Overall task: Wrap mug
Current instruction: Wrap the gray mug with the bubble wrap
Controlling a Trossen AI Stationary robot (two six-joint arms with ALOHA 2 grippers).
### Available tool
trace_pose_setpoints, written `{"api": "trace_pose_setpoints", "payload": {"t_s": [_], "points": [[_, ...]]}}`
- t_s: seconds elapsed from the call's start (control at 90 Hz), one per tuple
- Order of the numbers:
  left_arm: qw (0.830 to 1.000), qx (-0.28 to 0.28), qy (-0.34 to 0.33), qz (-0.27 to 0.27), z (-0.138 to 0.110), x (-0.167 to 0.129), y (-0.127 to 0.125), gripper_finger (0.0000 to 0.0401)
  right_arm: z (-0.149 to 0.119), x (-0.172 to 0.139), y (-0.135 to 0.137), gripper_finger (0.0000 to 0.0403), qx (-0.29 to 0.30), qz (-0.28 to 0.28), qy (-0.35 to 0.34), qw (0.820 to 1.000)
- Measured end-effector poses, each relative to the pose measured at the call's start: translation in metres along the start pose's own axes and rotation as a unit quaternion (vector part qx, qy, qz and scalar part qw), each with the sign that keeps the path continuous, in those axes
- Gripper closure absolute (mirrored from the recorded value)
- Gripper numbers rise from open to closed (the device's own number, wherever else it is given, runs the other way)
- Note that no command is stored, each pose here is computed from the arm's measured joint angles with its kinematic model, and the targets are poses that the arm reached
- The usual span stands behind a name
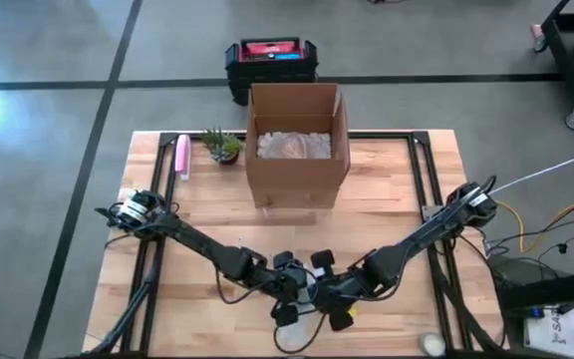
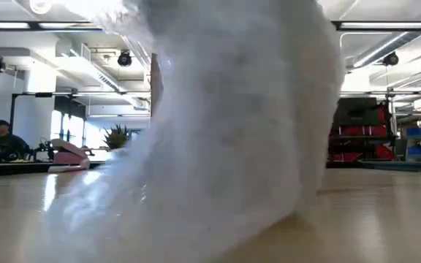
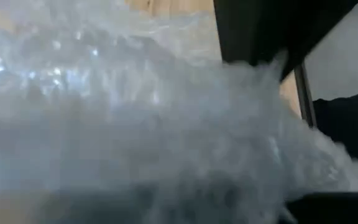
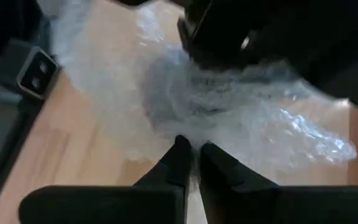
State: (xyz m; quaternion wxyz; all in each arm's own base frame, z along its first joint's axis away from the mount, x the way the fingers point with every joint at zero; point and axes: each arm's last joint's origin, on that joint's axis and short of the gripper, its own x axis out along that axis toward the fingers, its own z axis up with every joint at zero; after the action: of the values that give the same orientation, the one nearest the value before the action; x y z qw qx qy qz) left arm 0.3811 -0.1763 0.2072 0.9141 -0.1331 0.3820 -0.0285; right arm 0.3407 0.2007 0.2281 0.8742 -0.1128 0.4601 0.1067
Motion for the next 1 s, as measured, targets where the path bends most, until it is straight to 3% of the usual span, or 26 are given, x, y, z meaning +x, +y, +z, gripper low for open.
{"api": "trace_pose_setpoints", "payload": {"t_s": [0.233, 0.389, 0.522, 0.711, 1.0], "points": [[1.000, 0.000, 0.000, 0.000, 0.000, 0.000, 0.000, 0.0401, -0.007, 0.022, 0.001, 0.0331, 0.003, -0.010, 0.027, 1.000], [1.000, -0.001, -0.003, -0.002, 0.001, 0.000, 0.000, 0.0401, -0.007, 0.023, 0.001, 0.0284, -0.004, -0.010, 0.028, 1.000], [1.000, -0.001, -0.005, -0.002, 0.002, -0.002, 0.000, 0.0401, -0.006, 0.023, -0.002, 0.0269, -0.002, -0.015, 0.027, 1.000], [1.000, -0.002, -0.010, -0.008, 0.006, -0.015, -0.003, 0.0401, -0.008, 0.026, -0.004, 0.0298, -0.001, -0.014, 0.035, 0.999], [1.000, 0.007, -0.009, -0.014, 0.013, -0.050, -0.008, 0.0401, -0.009, 0.027, -0.004, 0.0392, 0.000, -0.014, 0.040, 0.999]]}}
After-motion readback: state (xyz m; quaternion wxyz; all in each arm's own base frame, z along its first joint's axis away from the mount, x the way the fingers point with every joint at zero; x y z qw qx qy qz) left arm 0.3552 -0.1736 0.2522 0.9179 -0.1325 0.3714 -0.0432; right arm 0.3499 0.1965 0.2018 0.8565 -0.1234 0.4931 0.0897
